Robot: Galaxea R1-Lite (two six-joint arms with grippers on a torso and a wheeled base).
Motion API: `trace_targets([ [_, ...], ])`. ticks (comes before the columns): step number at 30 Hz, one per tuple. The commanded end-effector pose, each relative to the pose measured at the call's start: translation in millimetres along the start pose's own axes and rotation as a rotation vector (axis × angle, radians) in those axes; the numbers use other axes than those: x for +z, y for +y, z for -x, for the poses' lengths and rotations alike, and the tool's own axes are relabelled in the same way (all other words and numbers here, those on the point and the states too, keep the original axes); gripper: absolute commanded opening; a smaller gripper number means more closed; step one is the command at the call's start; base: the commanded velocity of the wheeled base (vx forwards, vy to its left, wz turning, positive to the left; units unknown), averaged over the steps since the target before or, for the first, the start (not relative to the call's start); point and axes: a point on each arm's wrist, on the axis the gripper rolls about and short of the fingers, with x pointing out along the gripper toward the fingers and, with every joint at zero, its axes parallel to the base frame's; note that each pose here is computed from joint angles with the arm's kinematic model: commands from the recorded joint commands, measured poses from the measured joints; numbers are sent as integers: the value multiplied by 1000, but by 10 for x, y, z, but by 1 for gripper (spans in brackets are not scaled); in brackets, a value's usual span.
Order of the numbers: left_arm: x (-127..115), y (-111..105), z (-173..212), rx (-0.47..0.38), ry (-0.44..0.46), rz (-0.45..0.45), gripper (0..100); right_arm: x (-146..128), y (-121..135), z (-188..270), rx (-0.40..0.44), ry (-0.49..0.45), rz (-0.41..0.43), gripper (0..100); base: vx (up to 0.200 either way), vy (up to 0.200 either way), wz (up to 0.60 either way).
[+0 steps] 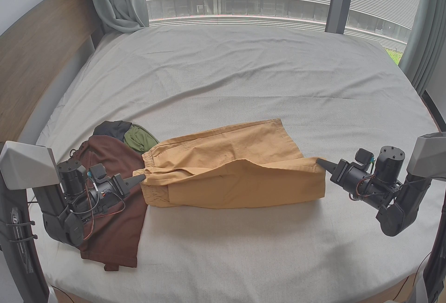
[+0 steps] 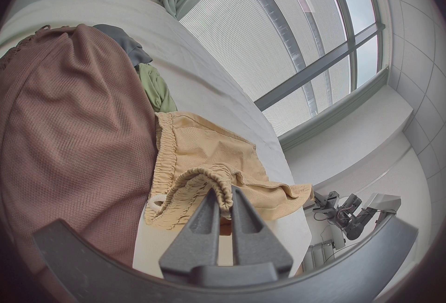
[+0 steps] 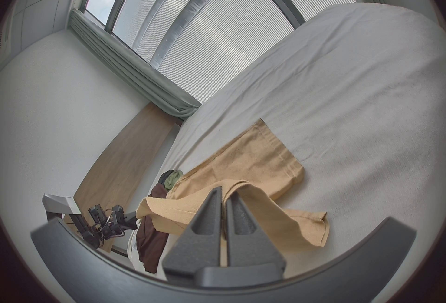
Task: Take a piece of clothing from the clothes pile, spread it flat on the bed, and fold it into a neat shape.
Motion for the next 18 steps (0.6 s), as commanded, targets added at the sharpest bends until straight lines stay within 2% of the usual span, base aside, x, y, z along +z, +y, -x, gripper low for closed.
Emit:
trace_targets([
  [1, 12, -39, -42, -10, -10, -8, 0, 41, -57, -107, 7, -23, 3, 0, 0, 0, 0],
  [18, 61, -62, -135, 26, -75, -19, 0, 238, -162, -650, 79, -109, 45, 0, 0, 0, 0],
])
